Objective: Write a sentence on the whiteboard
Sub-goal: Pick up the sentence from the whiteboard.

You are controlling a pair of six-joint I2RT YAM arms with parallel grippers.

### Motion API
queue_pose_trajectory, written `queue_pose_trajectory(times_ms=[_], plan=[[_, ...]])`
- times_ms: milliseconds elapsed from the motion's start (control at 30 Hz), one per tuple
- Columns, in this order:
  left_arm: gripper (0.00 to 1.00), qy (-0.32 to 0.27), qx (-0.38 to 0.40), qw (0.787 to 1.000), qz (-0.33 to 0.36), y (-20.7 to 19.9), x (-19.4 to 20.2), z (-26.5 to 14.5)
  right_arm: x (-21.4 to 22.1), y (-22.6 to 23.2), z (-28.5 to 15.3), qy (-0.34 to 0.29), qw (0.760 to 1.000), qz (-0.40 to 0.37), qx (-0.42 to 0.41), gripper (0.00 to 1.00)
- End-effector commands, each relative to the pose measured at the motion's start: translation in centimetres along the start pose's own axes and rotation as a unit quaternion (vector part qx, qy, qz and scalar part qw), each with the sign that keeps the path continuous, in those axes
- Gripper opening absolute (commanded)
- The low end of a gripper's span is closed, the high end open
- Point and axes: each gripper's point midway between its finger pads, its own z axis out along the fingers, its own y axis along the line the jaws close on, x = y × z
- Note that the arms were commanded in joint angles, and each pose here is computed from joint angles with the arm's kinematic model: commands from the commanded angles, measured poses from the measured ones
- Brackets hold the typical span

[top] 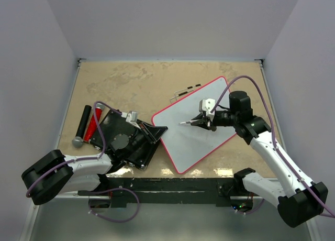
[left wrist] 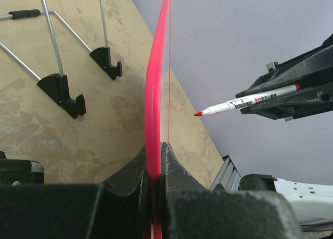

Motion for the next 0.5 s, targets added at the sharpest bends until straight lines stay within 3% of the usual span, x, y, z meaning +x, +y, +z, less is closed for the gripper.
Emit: queue_pose_trajectory(times_ms=[0,467], plan=[[0.0,-0.05,0.031,0.998,0.011,-2.0,-2.5,0.3,-2.1,-1.5,0.0,-0.011,1.0,-0.025,0.014,0.0],[0.0,-0.046,0.035,0.998,0.014,-2.2,-2.4,0.6,-3.5,-3.2,1.9,-0.025,0.999,-0.004,0.043,0.0]])
